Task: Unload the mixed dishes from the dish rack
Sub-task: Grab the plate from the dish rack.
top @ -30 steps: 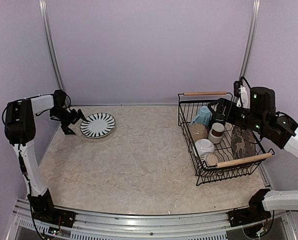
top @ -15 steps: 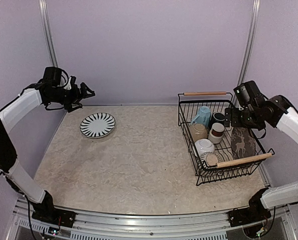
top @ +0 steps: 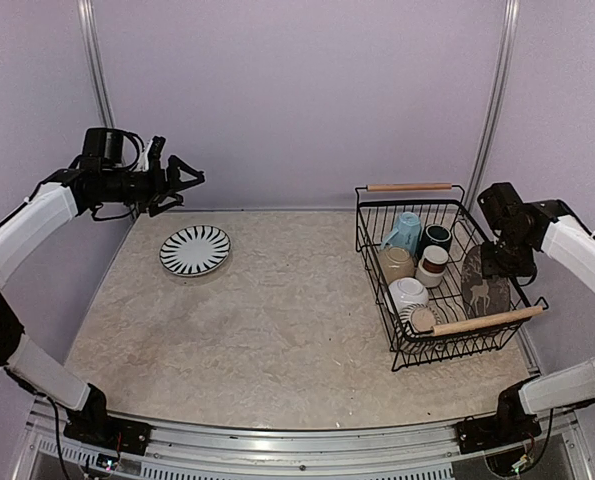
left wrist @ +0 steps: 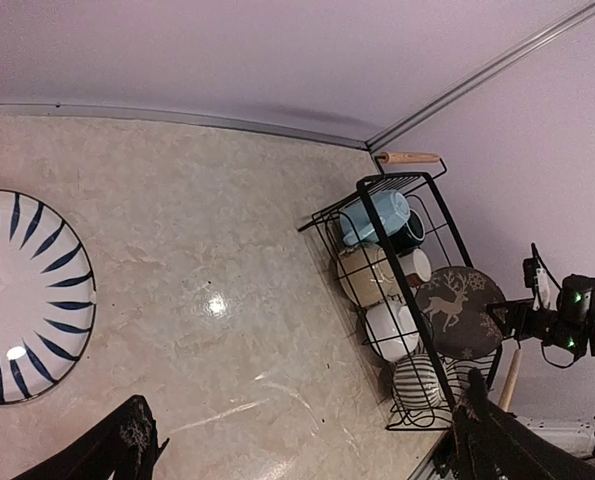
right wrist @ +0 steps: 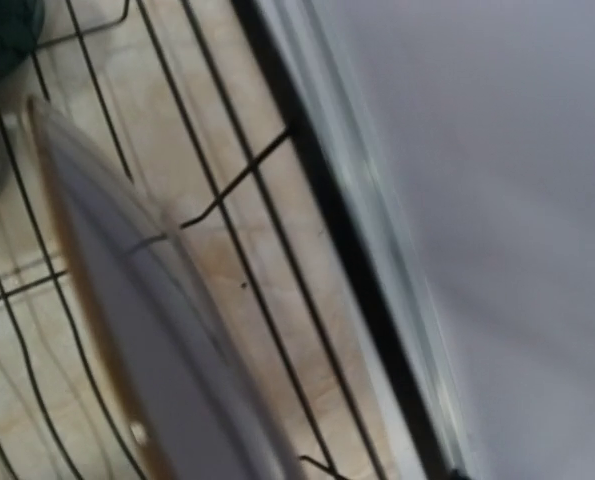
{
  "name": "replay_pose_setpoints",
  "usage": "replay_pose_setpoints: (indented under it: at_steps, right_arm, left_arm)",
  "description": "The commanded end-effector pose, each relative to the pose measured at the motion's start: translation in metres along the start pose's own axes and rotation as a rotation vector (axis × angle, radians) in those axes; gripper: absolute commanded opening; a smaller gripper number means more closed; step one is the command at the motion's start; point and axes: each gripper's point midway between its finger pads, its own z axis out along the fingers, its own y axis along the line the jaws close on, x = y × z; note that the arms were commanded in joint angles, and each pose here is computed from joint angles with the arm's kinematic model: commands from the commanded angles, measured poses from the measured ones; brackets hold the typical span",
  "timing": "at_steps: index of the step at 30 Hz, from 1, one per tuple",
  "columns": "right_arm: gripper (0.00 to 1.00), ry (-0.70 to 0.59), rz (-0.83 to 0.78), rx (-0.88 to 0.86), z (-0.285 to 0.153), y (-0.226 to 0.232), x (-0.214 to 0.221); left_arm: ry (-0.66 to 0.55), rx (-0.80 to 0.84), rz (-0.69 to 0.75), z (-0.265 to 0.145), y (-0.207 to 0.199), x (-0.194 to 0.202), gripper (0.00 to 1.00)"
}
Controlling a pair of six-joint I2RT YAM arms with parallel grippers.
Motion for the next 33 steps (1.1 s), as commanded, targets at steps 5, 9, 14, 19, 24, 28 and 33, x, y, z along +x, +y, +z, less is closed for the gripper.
replay_pose_setpoints:
  at_steps: [5,9,14,19,24,28,33]
  right_arm:
    - [0.44,0.027,-0.039,-0.042,0.015,0.013,0.003]
    - [0.37,0.051,-0.050,-0.030,0.023,0.014,0.008]
    - [0.29,0.038,-0.039,-0.049,0.021,0.016,0.007]
    - [0.21,0.006,-0.016,-0.110,0.018,0.024,0.003]
    - [0.07,0.016,-0.023,-0.134,0.024,0.032,0.004]
    - [0.00,0.019,-0.020,-0.136,0.022,0.032,0.003]
    - [0.00,-0.015,-0.006,-0.146,0.007,0.026,-0.008]
  left_arm:
    - [0.008,0.083,0.016,-0.003,-0.017,0.003,0.99]
    - [0.021,0.115,0.003,-0.001,-0.022,0.004,0.99]
    - [-0.002,0.075,0.009,-0.001,-0.014,0.001,0.99]
    - [-0.105,-0.125,-0.083,-0.007,0.018,-0.018,0.99]
    - [-0.223,-0.313,-0.141,-0.023,0.052,-0.029,0.99]
    - [-0.218,-0.327,-0.138,-0.025,0.055,-0.027,0.99]
    - [-0.145,-0.194,-0.171,-0.022,0.047,-0.024,0.99]
